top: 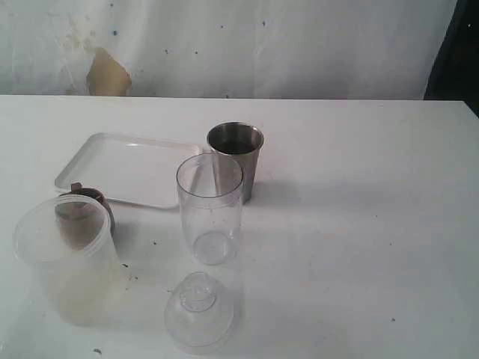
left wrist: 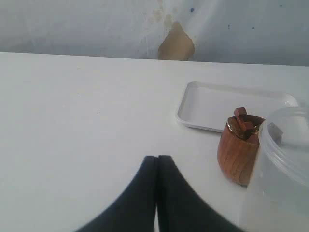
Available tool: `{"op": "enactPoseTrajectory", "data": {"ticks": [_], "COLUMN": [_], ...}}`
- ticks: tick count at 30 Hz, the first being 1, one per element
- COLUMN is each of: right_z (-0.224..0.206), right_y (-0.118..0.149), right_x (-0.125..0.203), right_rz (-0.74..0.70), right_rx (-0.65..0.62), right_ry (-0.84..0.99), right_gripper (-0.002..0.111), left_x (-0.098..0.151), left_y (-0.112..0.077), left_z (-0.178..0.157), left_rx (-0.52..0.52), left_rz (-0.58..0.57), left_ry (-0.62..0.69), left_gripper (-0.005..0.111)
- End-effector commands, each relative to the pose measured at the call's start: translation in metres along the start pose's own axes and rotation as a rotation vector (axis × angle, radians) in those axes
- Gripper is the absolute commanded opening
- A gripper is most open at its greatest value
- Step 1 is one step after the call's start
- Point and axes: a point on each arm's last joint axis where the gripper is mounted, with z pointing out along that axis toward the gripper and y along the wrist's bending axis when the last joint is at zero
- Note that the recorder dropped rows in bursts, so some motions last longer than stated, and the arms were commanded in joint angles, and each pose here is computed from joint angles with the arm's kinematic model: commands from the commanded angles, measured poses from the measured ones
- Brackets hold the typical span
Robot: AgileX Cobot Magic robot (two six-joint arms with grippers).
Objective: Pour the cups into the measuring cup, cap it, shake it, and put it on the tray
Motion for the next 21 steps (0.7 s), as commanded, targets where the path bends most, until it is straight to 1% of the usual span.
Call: {"op": "enactPoseTrajectory", "data": {"ticks": [1,12,14,16,18,19,20,21], "right_z": [0.0,0.0,0.0,0.0,0.0,0.0,0.0,0.0], "right_y": [0.0,0.0,0.0,0.0,0.0,0.0,0.0,0.0], "right_x": [-0.001,-0.001,-0.001,-0.001,-0.001,-0.001,-0.001,-0.001], "right_rz": [-0.029,-0.027,-0.022,-0.022,-0.022,-0.022,-0.022,-0.022], "right_rx": [0.0,0.0,0.0,0.0,0.0,0.0,0.0,0.0], "right_ry": [-0.013,-0.013,-0.013,-0.013,-0.013,-0.013,-0.013,-0.013], "right_gripper": [0.0,0.0,0.0,0.0,0.0,0.0,0.0,0.0], "left_x": [0.0,0.0,-0.002,-0.009,-0.024,-0.04,-0.048,-0.061], "left_y": [0.0,0.0,-0.001,-0.002,-0.006,-0.01,-0.011,-0.014], "left_z": [0.0,0.0,0.0,0.0,-0.003,-0.01,-0.014,-0.024], "left_rx": [0.006,0.006,0.01,0.029,0.069,0.129,0.174,0.296], "left_rz": [0.009,0.009,0.009,0.008,0.004,-0.067,-0.138,-0.318], "left_ry": [-0.001,-0.001,-0.018,-0.099,-0.268,-0.454,-0.545,-0.693], "left_gripper": [0.0,0.0,0.0,0.0,0.0,0.0,0.0,0.0]}}
